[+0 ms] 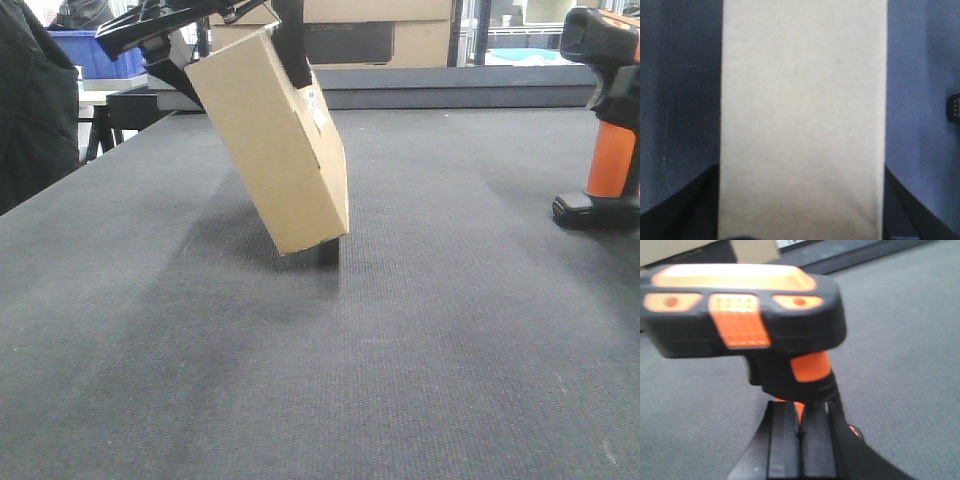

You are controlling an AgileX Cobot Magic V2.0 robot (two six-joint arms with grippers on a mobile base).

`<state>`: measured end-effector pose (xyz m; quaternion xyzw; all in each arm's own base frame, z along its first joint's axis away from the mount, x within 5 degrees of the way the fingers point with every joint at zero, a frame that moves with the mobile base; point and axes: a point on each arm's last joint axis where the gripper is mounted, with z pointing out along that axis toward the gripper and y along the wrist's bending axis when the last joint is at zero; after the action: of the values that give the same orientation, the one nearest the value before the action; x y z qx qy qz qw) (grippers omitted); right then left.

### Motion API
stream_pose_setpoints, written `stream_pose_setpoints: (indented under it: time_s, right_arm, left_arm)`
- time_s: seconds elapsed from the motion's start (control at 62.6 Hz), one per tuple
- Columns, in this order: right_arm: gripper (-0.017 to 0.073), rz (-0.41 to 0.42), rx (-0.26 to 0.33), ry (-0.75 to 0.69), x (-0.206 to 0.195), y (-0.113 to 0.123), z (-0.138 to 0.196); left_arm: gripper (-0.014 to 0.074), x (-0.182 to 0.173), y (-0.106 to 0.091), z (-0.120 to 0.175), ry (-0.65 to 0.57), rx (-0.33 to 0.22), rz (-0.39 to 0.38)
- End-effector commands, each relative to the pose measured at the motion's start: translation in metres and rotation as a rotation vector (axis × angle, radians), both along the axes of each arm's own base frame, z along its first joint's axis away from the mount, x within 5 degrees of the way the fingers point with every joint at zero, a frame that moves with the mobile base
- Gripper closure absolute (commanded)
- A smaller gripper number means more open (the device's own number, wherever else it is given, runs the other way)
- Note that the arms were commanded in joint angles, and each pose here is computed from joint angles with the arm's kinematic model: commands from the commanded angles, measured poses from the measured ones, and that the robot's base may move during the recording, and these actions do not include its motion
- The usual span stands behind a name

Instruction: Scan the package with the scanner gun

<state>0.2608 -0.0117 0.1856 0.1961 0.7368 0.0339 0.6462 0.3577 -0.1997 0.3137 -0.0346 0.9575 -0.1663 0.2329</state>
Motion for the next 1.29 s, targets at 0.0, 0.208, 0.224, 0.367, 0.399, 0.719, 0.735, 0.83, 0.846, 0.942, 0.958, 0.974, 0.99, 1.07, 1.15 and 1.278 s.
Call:
stream_pose_setpoints:
  time_s: [0.0, 0.208, 0.224, 0.367, 0.399, 0.719, 0.735, 0.83, 0.846, 0.942, 0.958, 0.974, 0.99, 1.07, 1.15, 1.278]
  right_arm:
    - [0.0715, 0.014, -0.013, -0.025, 0.0, 0.001, 0.002]
    - [0.0337, 0.019, -0.013, -0.025, 0.002, 0.002, 0.003]
    - [0.0301, 0.02, -0.011, -0.023, 0.003, 0.002, 0.004]
    - [0.0018, 0.027, -0.009, -0.018, 0.014, 0.003, 0.004]
    - [-0.0013, 0.026, -0.01, -0.021, 0.018, 0.003, 0.004]
    - [-0.0001, 0.013, -0.033, -0.057, 0.045, 0.003, -0.009]
    - [-0.0001, 0.01, -0.033, -0.062, 0.046, 0.003, -0.009]
    - [-0.0001, -0.007, -0.028, -0.073, 0.051, 0.001, -0.01]
    - [-0.0001, -0.007, -0.028, -0.075, 0.051, 0.001, -0.009]
    - [-0.0001, -0.007, -0.028, -0.088, 0.054, 0.001, -0.007]
    - [-0.0001, -0.007, -0.028, -0.091, 0.055, 0.002, -0.006]
    - [-0.0001, -0.007, -0.028, -0.093, 0.056, 0.002, -0.006]
    - [-0.0001, -0.007, -0.027, -0.098, 0.057, 0.002, -0.004]
    - [-0.0001, -0.008, -0.027, -0.11, 0.059, 0.002, -0.002]
    - [-0.0001, -0.007, -0.025, -0.11, 0.06, 0.002, -0.001]
    - [0.0, -0.013, -0.021, -0.103, 0.06, 0.001, -0.002]
  left_arm:
    - [0.0704, -0.001, 0.0, 0.006, -0.023, -0.007, 0.001]
    - [0.0704, 0.0, 0.003, 0.006, -0.045, 0.032, -0.002]
    - [0.0704, 0.0, 0.003, 0.006, -0.045, 0.032, -0.002]
    - [0.0704, 0.001, 0.003, 0.006, -0.05, 0.037, -0.003]
    - [0.0704, 0.001, 0.003, 0.006, -0.051, 0.037, -0.003]
    - [0.0704, 0.001, 0.003, 0.006, -0.054, 0.036, -0.003]
    - [0.0704, 0.001, 0.003, 0.006, -0.054, 0.036, -0.003]
    - [0.0704, 0.001, 0.003, 0.006, -0.054, 0.036, -0.003]
    - [0.0704, 0.001, 0.003, 0.006, -0.054, 0.036, -0.003]
    - [0.0704, 0.001, 0.003, 0.006, -0.054, 0.036, -0.003]
    - [0.0704, 0.001, 0.003, 0.006, -0.054, 0.036, -0.003]
    - [0.0704, 0.001, 0.003, 0.006, -0.054, 0.036, -0.003]
    - [0.0704, 0.001, 0.003, 0.006, -0.054, 0.036, -0.003]
    - [0.0704, 0.001, 0.003, 0.006, -0.054, 0.036, -0.003]
    - [0.0704, 0.001, 0.003, 0.006, -0.054, 0.036, -0.003]
    - [0.0704, 0.001, 0.003, 0.006, -0.054, 0.036, -0.003]
